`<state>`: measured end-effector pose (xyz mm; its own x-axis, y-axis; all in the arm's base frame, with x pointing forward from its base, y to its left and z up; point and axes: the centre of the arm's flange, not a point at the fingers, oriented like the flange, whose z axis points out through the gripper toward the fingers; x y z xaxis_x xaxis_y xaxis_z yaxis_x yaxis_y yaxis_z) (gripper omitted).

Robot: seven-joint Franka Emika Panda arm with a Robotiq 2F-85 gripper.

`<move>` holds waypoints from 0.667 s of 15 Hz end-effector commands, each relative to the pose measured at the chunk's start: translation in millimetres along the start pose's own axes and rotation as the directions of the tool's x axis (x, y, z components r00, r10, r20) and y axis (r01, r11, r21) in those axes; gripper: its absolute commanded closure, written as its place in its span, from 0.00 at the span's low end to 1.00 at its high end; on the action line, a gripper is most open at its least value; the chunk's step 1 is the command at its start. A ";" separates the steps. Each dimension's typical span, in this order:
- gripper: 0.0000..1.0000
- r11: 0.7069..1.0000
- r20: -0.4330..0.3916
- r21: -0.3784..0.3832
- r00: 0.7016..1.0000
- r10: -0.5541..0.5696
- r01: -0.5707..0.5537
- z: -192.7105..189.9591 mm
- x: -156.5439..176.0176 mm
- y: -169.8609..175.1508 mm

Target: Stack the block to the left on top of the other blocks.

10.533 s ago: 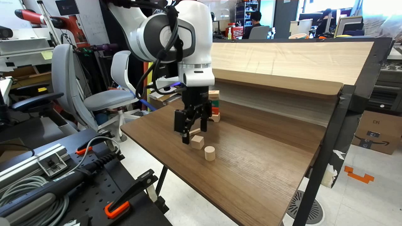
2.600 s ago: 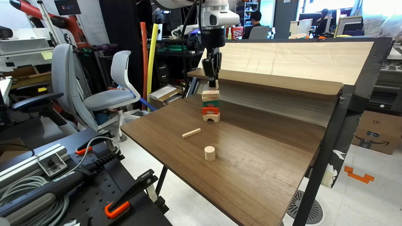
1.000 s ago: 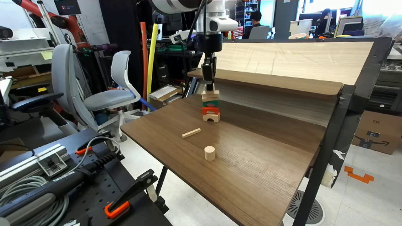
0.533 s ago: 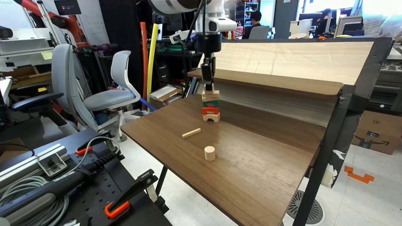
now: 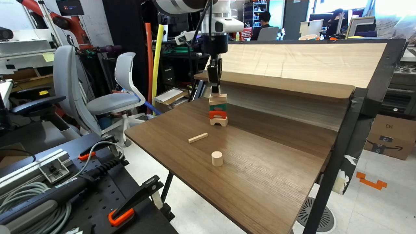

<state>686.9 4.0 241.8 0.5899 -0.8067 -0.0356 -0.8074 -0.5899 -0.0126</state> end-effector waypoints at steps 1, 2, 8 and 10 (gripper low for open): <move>0.92 1.000 -0.005 0.013 1.000 -0.003 0.003 2.0 3.8 -14.2; 0.92 1.000 -0.007 0.015 1.000 -0.002 0.002 2.3 4.4 -14.9; 0.13 1.000 -0.007 0.016 1.000 -0.002 0.003 7.0 7.1 -16.0; 0.01 0.999 0.000 0.032 1.000 -0.002 0.002 2.2 5.8 -15.8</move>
<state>693.1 5.4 236.1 0.5912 -0.8058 -0.0336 -0.8065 -0.5911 -0.0157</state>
